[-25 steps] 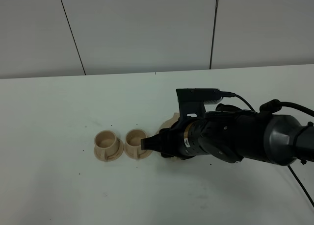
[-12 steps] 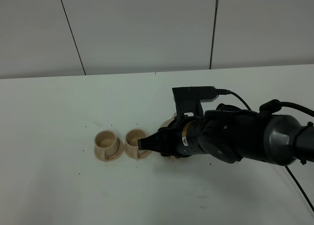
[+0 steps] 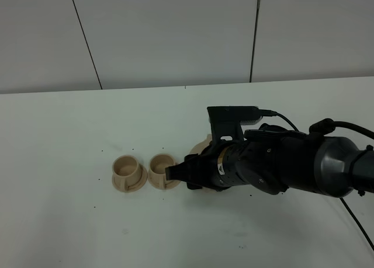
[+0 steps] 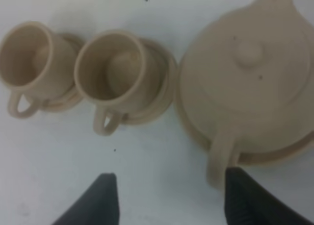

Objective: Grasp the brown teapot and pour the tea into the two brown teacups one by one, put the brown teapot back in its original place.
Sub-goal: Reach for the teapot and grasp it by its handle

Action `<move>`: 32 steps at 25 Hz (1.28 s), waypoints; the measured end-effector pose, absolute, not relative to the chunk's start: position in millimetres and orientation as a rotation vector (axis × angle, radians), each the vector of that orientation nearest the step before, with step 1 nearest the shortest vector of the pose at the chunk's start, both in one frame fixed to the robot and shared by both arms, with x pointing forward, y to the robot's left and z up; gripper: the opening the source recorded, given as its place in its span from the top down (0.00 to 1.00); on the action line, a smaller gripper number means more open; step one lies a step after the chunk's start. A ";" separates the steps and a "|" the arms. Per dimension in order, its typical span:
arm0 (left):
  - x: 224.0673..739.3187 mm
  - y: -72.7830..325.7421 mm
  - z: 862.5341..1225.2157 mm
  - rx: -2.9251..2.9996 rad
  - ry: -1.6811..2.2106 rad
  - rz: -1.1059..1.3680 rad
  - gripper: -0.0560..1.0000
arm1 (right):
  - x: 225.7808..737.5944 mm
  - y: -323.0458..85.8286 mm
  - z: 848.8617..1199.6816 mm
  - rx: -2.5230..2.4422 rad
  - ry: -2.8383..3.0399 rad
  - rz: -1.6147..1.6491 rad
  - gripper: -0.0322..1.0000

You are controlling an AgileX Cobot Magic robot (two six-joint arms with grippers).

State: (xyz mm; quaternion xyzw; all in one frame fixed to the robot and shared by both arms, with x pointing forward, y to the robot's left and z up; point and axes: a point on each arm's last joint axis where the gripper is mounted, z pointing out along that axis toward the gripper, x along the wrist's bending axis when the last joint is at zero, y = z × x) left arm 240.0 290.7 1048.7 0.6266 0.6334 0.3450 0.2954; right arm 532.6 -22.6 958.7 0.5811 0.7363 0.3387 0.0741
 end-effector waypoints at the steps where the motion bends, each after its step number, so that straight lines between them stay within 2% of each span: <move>1: 240.0 290.7 1048.7 1.667 1.685 0.918 0.64 | 532.4 -22.9 958.3 1.760 2.205 1.010 0.52; 12: 240.0 290.7 1048.7 1.667 1.685 0.918 0.64 | 540.1 -2.5 954.5 1.828 2.211 0.885 0.52; 24: 240.0 290.7 1048.7 1.667 1.685 0.918 0.64 | 544.7 -11.3 956.0 1.827 2.126 0.776 0.52; 32: 240.0 290.7 1048.7 1.667 1.685 0.918 0.64 | 546.7 -9.3 944.0 1.844 2.123 0.761 0.53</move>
